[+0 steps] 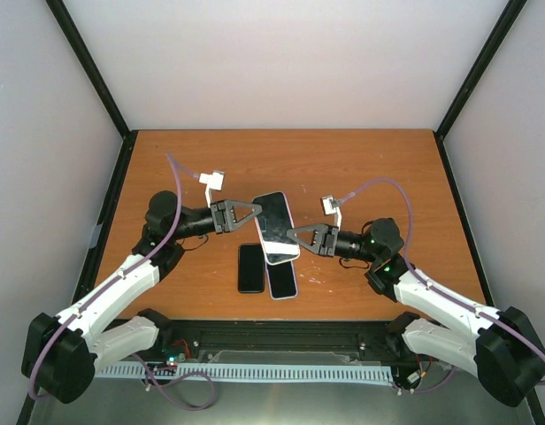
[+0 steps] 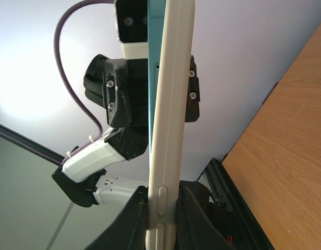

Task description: Put the phone into the phone case

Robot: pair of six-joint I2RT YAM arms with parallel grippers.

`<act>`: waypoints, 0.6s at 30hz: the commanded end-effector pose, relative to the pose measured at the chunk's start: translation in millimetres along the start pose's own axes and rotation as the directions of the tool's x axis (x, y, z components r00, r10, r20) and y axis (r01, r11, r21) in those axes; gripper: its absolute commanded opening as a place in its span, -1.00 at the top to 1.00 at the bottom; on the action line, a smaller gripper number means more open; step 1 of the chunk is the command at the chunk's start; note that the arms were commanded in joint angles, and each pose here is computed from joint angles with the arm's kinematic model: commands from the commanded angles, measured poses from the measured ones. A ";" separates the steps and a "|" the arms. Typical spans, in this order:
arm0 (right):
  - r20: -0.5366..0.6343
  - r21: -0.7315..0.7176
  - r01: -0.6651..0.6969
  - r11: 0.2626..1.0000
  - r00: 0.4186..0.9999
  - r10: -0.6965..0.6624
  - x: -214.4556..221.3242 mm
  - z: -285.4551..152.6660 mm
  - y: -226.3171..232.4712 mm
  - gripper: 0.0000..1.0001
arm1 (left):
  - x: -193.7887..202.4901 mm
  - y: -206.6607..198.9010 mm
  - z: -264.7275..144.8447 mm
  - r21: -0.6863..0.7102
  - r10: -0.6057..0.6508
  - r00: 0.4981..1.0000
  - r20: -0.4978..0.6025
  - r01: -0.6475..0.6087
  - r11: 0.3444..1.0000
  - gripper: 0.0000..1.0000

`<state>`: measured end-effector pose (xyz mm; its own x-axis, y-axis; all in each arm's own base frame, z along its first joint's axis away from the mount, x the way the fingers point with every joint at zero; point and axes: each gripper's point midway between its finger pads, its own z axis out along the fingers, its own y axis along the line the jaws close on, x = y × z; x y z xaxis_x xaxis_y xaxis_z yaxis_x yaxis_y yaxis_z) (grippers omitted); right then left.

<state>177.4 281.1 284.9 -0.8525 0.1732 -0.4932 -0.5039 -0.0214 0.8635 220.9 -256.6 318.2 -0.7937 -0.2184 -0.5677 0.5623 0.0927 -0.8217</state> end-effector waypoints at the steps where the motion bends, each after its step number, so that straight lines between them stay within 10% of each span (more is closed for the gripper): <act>1: 0.001 -0.099 0.097 0.990 0.995 -0.097 0.9 -2.6 30.4 0.81 | -19.9 -30.3 -3.3 0.061 0.073 0.995 0.066 -0.077 0.995 0.28; 10: 0.003 -0.070 0.082 0.994 0.997 -0.082 4.0 -4.1 22.1 0.75 | -13.9 -19.6 -0.4 0.038 0.085 0.996 0.032 -0.086 0.996 0.83; 18: 0.019 0.007 0.100 0.995 0.995 -0.100 -5.7 -4.0 21.8 0.41 | -4.7 -21.1 1.5 0.021 0.154 0.986 -0.062 -0.153 0.988 0.93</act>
<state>170.9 277.6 282.0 -0.8393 0.1652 -0.5180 -0.5254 -0.0013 0.8509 220.1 -258.0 316.8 -0.7882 -0.1889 -0.5857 0.5749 0.1133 -0.8103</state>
